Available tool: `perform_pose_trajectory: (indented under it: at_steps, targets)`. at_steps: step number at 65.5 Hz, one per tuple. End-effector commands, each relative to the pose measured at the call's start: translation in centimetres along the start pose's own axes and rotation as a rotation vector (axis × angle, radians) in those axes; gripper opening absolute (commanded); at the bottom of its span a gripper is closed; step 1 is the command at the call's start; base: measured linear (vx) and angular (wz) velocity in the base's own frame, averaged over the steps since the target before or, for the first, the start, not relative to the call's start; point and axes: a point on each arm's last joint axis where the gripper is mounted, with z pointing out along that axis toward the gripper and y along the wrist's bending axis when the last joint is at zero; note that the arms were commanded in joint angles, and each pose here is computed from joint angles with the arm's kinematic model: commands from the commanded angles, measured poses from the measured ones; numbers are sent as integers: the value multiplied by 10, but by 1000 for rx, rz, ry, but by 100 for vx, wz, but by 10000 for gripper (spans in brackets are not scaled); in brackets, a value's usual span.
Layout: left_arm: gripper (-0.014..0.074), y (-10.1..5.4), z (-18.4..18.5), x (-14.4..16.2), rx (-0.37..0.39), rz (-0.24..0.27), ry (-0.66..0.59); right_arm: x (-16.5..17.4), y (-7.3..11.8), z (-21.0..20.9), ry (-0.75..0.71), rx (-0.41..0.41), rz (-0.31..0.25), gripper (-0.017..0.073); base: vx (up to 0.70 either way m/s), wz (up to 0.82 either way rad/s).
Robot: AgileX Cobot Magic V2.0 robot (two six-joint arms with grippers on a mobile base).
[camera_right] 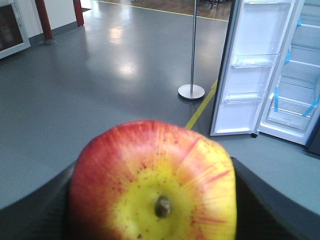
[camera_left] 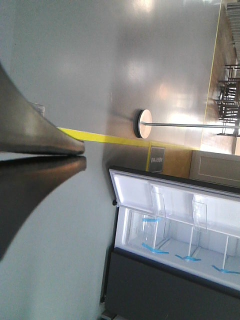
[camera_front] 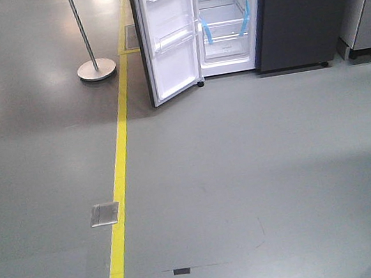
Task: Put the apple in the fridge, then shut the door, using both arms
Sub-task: 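Drive toward the open white refrigerator carrying the apple, then approach the refrigerator door bins with the apple in the right gripper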
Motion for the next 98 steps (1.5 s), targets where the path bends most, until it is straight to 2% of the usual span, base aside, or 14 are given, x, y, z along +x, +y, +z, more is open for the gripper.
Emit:
perform_pose_trajectory:
  at_steps: [1,98]
  targets:
    - [-6,-4,-3,-12,37,-6,-94,-10,1,-4,-97,8,-9,-8,22,-3]
    - [-6,-4,-3,-12,37,-6,-94,-10,1,-4,-96,8,-9,-8,24,-2]
